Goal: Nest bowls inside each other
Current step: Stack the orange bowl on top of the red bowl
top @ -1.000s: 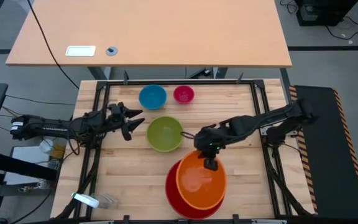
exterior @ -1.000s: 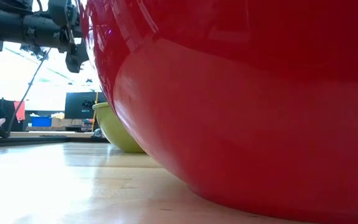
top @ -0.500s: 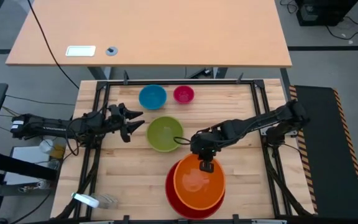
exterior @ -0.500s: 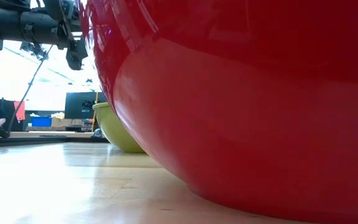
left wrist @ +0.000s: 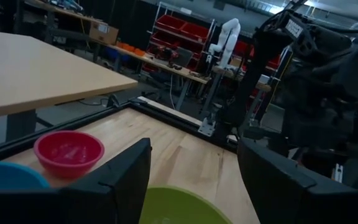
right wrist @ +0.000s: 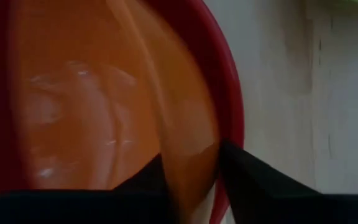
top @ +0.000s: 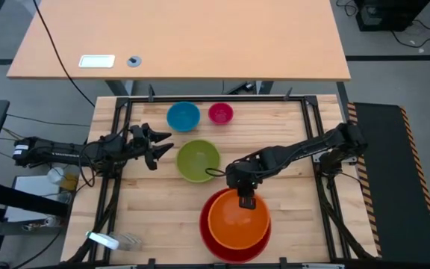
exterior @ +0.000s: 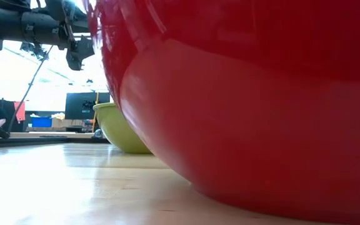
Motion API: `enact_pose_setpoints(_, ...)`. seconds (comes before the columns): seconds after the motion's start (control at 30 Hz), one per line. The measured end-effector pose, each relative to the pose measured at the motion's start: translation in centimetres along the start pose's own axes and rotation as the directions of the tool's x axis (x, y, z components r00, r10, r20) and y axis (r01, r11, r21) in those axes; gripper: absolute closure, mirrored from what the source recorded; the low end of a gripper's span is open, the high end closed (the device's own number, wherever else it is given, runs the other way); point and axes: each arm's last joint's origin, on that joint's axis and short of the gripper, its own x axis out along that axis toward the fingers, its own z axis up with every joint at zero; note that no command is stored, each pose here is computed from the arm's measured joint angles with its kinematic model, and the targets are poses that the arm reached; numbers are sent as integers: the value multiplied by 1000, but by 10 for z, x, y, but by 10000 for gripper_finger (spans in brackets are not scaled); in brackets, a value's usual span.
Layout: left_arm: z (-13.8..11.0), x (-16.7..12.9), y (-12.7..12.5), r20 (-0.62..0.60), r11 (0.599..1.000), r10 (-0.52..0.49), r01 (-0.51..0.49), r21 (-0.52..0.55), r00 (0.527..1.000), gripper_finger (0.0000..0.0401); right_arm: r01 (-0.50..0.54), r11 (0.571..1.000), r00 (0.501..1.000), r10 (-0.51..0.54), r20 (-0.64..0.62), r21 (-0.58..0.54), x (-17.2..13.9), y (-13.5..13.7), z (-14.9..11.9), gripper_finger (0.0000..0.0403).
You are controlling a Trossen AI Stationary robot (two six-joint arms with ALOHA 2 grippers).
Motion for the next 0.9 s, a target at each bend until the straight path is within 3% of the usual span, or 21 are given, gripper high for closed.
enact_pose_setpoints(0.23, 0, 0, 0, 0, 1000, 0, 0, 2, 1000, 158, -64, 997, 998, 65, -21, 46, -3, -9, 3, 194)
enact_pose_setpoints(0.5, -1, 0, 0, -6, 1000, 2, -2, 4, 1000, 158, -75, 991, 991, 86, -102, 109, -26, -7, 5, 179)
enact_pose_setpoints(0.7, -1, 0, 0, -9, 1000, 3, -3, 5, 1000, 158, 159, 985, 987, -155, -51, 72, -66, -3, 12, 179)
enact_pose_setpoints(0.9, -1, 0, 0, -11, 1000, 1, -1, 5, 1000, 158, 244, 969, 970, -245, 7, 37, -47, -20, 22, 182)
